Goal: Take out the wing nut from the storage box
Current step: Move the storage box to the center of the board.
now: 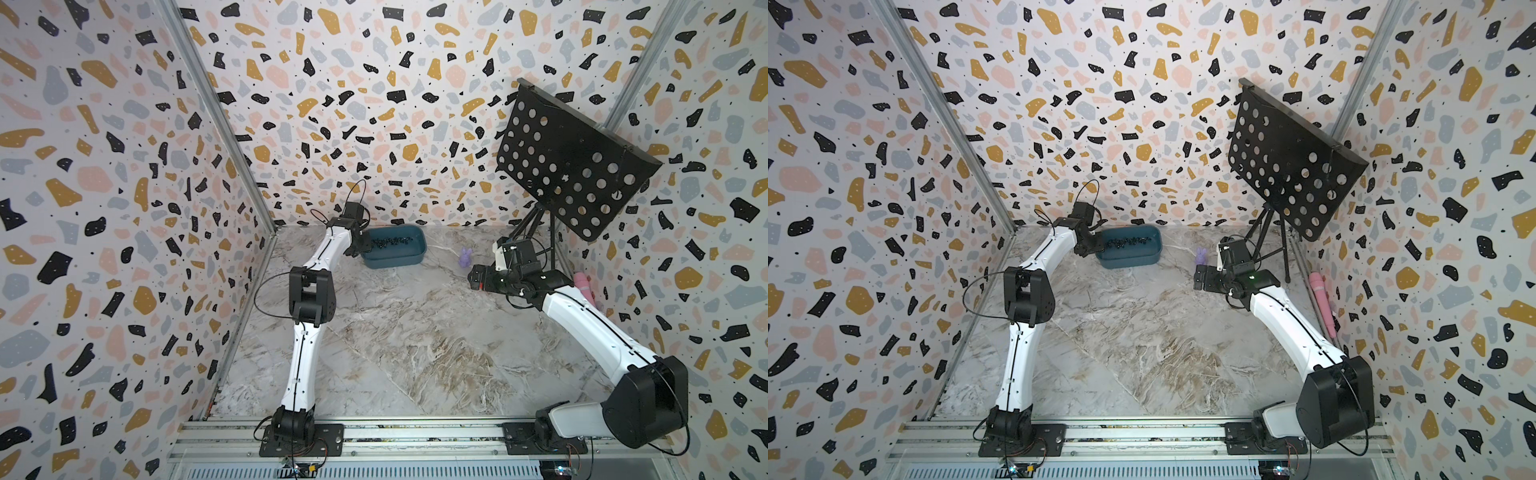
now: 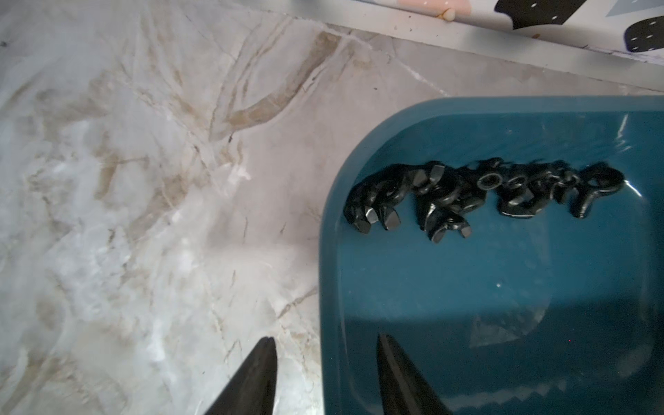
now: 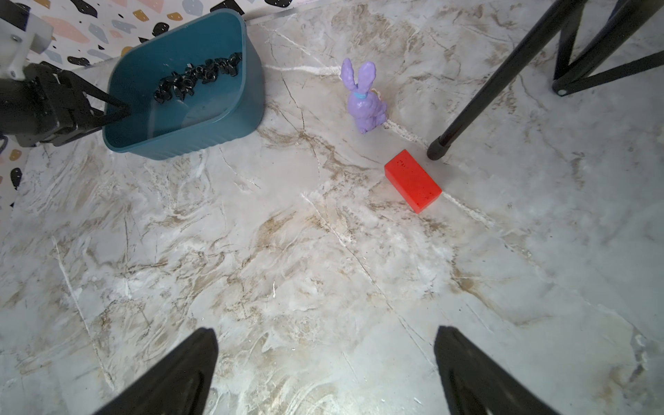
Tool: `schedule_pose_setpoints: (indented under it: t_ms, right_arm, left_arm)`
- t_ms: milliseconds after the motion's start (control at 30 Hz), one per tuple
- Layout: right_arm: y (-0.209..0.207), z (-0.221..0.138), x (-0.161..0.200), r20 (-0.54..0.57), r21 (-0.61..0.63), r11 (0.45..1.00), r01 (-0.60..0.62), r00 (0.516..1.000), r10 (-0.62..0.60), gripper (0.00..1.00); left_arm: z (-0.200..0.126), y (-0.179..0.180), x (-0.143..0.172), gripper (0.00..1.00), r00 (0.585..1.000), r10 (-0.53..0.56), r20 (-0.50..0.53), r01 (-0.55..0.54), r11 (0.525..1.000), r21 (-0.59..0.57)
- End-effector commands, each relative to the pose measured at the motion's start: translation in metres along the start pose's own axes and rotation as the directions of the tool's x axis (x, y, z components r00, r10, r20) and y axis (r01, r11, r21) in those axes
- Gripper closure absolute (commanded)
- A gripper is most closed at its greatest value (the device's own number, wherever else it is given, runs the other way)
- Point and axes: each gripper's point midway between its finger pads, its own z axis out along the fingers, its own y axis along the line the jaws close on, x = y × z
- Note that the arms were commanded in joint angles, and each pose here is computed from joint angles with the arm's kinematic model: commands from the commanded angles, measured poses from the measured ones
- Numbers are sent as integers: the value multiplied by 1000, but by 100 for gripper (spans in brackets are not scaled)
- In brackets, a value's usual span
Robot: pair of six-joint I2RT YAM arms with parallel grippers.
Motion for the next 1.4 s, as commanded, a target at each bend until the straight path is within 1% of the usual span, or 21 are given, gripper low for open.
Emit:
schedule_pose_setpoints:
  t_ms: [0, 33, 100, 133, 200, 333, 367, 500, 633, 767, 833, 933, 1000, 1067, 1167, 1233, 1367]
  right_arm:
    - [3, -6, -10, 11, 15, 1000, 23, 1000, -23, 0]
    - [3, -5, -9, 7, 13, 1000, 24, 1000, -24, 0]
    - [5, -2, -8, 1, 8, 1000, 23, 1000, -23, 0]
    - [6, 0, -8, -2, 3, 1000, 24, 1000, -24, 0]
    - [6, 3, -7, -6, 1, 1000, 20, 1000, -20, 0]
    - [8, 6, -5, -12, -3, 1000, 17, 1000, -17, 0]
    - [8, 6, -4, -15, -5, 1000, 17, 1000, -17, 0]
    - [7, 6, -2, -19, -4, 1000, 17, 1000, -17, 0]
    - [7, 3, -1, -10, -5, 1000, 20, 1000, -20, 0]
    - [8, -1, 0, -2, -13, 1000, 19, 1000, -19, 0]
    - [8, -4, 1, 3, -21, 1000, 17, 1000, -17, 0]
    - [9, -6, 4, 4, -28, 1000, 14, 1000, -14, 0]
    - [10, -6, 6, 3, -39, 999, 15, 1000, -15, 0]
    - [11, -8, 7, 3, -45, 999, 15, 1000, -15, 0]
    - [12, -8, 11, 3, -48, 999, 8, 1000, -7, 0]
    - [13, -8, 14, -1, -53, 999, 7, 1000, -7, 0]
    - [18, -11, 17, -9, -77, 997, 20, 1000, -21, 0]
  left_arm:
    - [0, 4, -4, 63, 1000, 15, 4, -15, 1000, -9]
    - [2, 4, -3, 65, 1000, 18, 0, -18, 1000, -11]
    - [3, 4, -2, 78, 1000, 19, -5, -19, 1000, -9]
    - [0, 3, -2, 83, 1000, 16, -6, -16, 1000, -5]
    - [-5, 2, 0, 84, 1000, 14, -11, -14, 1000, 0]
    - [-28, 1, 6, 98, 1000, 8, -19, -8, 1000, 0]
    - [-33, 2, 12, 100, 1000, 6, -29, -6, 1000, -2]
    - [-61, 0, 33, 100, 997, -26, -72, 27, 1000, 11]
    - [-98, -1, 68, 100, 981, -96, -168, 102, 994, 29]
    - [-129, -8, 111, 100, 943, -148, -300, 176, 982, 71]
    - [-141, -17, 137, 100, 917, -149, -371, 207, 971, 119]
    - [-155, -22, 173, 100, 889, -138, -436, 218, 966, 139]
    - [-163, -25, 190, 100, 871, -138, -472, 237, 959, 157]
    - [-169, -25, 199, 100, 867, -137, -479, 241, 957, 161]
    - [-172, -18, 198, 100, 891, -133, -434, 201, 973, 115]
    - [-168, -21, 191, 100, 907, -129, -401, 192, 974, 121]
    - [-156, -33, 166, 100, 957, -96, -272, 134, 983, 123]
